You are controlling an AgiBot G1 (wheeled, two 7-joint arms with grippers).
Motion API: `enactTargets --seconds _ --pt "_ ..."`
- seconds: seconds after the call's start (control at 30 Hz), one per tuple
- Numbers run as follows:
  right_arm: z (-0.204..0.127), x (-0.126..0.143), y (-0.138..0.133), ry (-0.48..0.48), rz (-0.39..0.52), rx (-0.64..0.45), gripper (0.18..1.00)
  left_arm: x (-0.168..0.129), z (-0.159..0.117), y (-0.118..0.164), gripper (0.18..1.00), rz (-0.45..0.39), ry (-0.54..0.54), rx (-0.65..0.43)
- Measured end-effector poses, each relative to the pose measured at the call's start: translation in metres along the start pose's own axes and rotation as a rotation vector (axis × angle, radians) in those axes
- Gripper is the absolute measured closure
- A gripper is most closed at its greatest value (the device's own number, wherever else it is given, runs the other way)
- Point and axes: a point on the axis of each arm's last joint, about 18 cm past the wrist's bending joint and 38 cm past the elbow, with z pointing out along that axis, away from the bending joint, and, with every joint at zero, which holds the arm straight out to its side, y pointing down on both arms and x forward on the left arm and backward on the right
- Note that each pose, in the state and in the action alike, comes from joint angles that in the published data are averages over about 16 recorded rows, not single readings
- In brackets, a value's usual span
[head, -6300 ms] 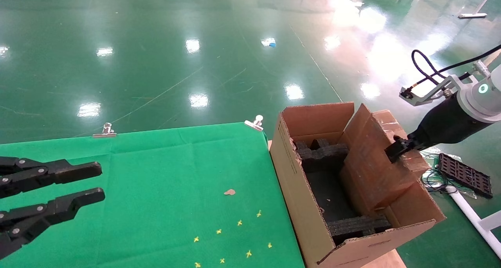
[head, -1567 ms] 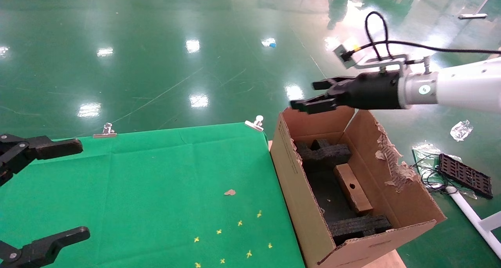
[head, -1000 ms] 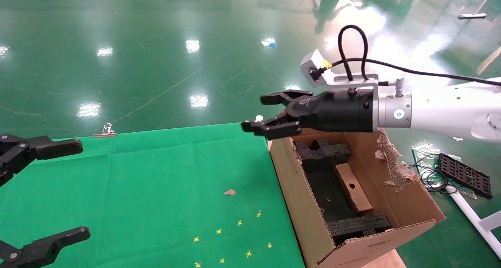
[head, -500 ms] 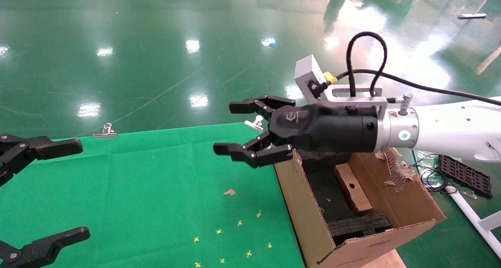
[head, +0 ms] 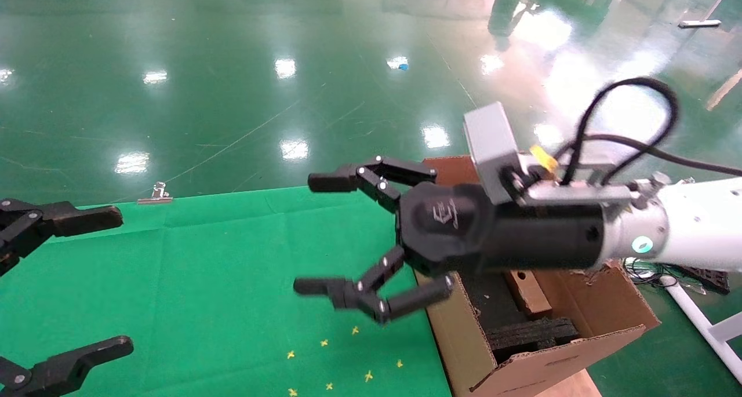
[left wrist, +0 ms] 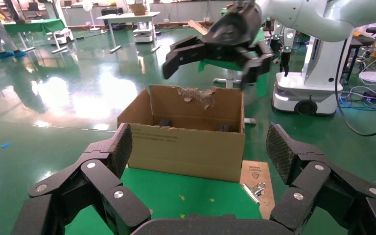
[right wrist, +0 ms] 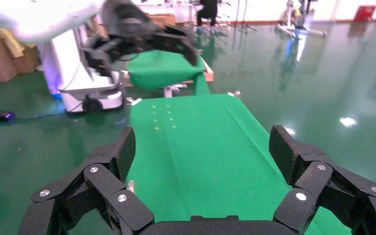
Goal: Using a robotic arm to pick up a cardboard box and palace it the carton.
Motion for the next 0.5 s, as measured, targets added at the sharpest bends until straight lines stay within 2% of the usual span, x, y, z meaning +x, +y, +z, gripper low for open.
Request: enactTargets --seconds 0.23,0.5 --pt "-0.002 -0.018 -0.007 -0.039 -0.047 0.024 0.178 0.000 0.000 0.000 0.184 0.000 0.000 0.000" --pt "-0.002 -0.022 -0.009 -0.047 -0.057 0.030 0.178 0.000 0.000 0.000 0.184 0.000 0.000 0.000"
